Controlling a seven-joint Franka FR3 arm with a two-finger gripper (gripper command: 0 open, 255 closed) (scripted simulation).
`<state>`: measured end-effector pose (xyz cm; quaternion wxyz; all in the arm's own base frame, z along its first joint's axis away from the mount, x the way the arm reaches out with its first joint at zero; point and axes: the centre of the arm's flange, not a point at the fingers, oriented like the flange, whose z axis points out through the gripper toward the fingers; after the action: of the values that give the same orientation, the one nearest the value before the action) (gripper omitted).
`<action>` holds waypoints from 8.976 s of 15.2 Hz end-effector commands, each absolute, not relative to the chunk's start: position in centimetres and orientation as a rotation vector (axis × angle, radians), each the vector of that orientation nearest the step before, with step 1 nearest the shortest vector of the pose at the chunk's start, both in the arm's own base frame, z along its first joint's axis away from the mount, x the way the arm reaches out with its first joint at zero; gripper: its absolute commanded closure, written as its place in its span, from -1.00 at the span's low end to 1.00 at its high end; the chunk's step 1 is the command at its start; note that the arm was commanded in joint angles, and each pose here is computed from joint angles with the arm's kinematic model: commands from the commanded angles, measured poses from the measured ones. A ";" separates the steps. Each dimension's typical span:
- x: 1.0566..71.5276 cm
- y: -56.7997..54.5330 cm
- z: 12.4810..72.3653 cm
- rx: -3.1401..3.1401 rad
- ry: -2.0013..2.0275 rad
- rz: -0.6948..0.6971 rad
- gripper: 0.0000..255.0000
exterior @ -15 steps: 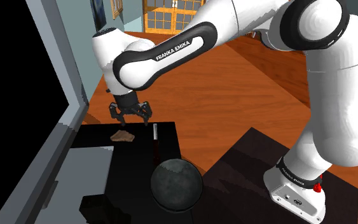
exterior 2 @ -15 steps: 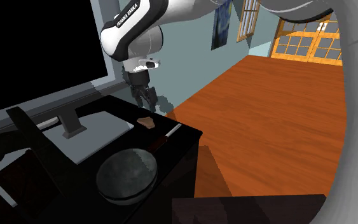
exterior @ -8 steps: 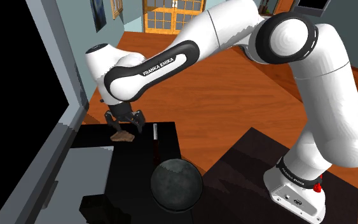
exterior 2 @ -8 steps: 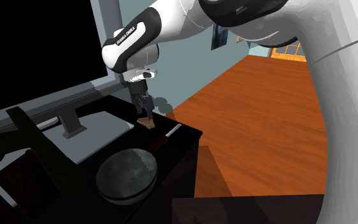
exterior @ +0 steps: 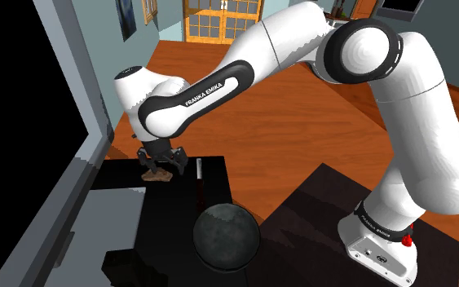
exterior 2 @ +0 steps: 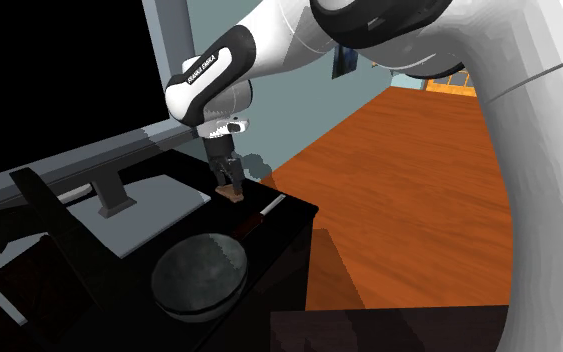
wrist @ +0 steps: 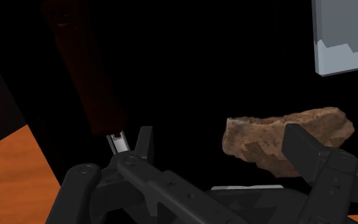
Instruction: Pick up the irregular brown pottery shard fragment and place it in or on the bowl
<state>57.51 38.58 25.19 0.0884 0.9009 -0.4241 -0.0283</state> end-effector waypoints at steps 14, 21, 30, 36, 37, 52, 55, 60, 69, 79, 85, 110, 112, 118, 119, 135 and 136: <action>57.5 38.6 25.2 2.681 -1.262 -0.084 -1.00; 65.5 36.9 23.6 2.242 -2.192 -0.276 -1.00; 65.0 37.4 19.6 2.242 -2.192 -0.276 -1.00; 65.0 37.4 19.6 2.242 -2.192 -0.276 -1.00; 65.0 37.4 19.6 2.242 -2.192 -0.276 1.00; 65.0 37.4 22.8 2.242 -2.192 -0.276 1.00; 65.0 37.4 24.4 2.242 -2.192 -0.276 1.00; 65.0 37.4 27.0 2.242 -2.192 -0.276 1.00; 65.0 37.4 31.8 2.242 -2.192 -0.276 1.00; 63.7 37.4 36.5 2.242 -2.192 -0.276 1.00; 55.8 37.2 36.7 2.242 -2.192 -0.276 1.00; 51.5 19.5 27.3 2.150 -2.579 -0.436 -1.00; 51.5 19.9 26.3 2.150 -2.579 -0.436 -1.00; 51.5 20.7 24.0 2.150 -2.579 -0.436 -1.00; 51.5 20.7 24.0 2.150 -2.579 -0.436 -1.00; 51.5 20.7 24.5 2.150 -2.579 -0.436 1.00; 51.5 20.7 25.1 2.150 -2.579 -0.436 1.00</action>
<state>51.57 20.89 24.90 -0.1242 0.6315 -0.7548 -0.1267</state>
